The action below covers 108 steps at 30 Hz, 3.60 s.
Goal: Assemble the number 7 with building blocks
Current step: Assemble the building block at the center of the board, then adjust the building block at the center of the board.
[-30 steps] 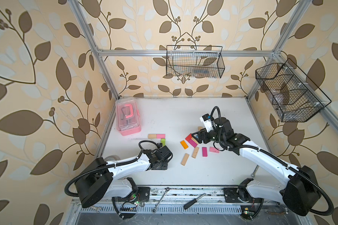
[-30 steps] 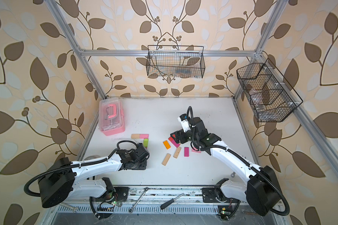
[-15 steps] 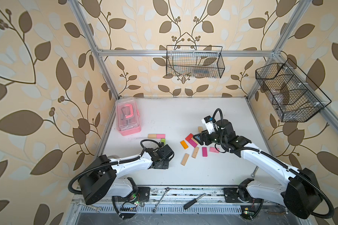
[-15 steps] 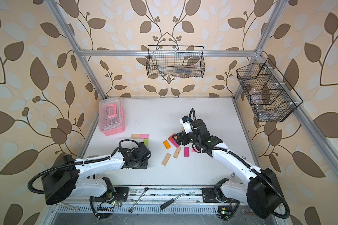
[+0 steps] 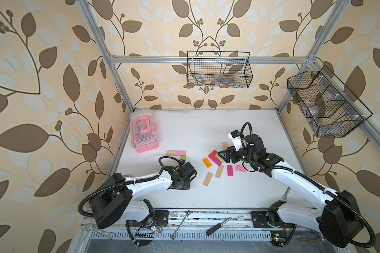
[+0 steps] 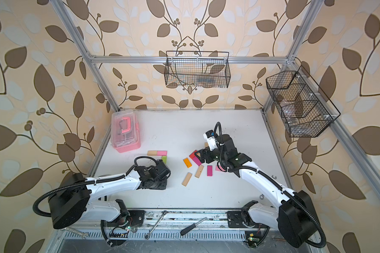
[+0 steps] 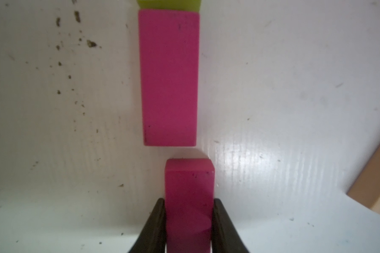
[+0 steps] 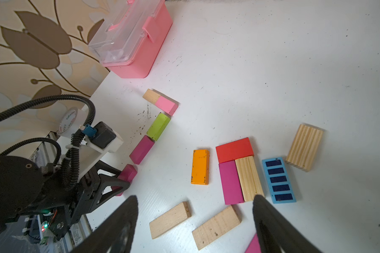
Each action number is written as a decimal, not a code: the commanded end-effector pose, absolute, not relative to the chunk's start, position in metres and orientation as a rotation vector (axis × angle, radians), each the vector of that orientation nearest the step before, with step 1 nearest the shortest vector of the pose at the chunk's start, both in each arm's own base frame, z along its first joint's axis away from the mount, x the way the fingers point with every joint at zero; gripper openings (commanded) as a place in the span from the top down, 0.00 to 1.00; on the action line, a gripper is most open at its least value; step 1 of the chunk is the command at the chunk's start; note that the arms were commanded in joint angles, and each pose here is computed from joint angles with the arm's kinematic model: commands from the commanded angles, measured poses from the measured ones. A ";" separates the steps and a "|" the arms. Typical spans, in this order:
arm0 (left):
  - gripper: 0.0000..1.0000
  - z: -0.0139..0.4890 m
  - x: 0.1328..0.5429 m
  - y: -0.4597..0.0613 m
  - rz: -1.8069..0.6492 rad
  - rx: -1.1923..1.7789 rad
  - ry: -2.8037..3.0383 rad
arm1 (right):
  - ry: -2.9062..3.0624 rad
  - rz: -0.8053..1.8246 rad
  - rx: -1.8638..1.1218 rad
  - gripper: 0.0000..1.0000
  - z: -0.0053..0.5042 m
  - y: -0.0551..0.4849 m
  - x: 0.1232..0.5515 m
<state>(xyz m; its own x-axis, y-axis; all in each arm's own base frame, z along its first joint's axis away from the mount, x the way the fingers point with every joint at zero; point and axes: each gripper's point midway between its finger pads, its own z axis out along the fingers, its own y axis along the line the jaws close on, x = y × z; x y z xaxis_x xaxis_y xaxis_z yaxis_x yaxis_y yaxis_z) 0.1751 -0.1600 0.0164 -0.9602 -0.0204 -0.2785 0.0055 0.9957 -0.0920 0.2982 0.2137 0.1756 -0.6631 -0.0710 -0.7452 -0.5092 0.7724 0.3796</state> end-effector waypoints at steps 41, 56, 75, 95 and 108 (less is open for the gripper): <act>0.67 0.018 0.188 -0.152 -0.142 -0.011 2.869 | 2.199 0.762 -0.464 0.17 0.173 0.214 0.296; 0.25 0.044 0.176 -0.143 -0.213 -0.085 2.833 | 2.202 0.771 -0.465 0.17 0.171 0.216 0.297; 0.29 0.062 0.141 -0.094 -0.024 -0.443 2.850 | 2.240 0.805 -0.827 0.24 0.146 0.303 0.269; 0.16 0.018 0.134 -0.107 0.060 -0.330 2.963 | 2.269 0.793 -0.774 0.24 0.135 0.282 0.279; 0.11 0.006 0.146 -0.102 0.156 -0.303 2.947 | 2.270 0.792 -0.766 0.24 0.136 0.279 0.279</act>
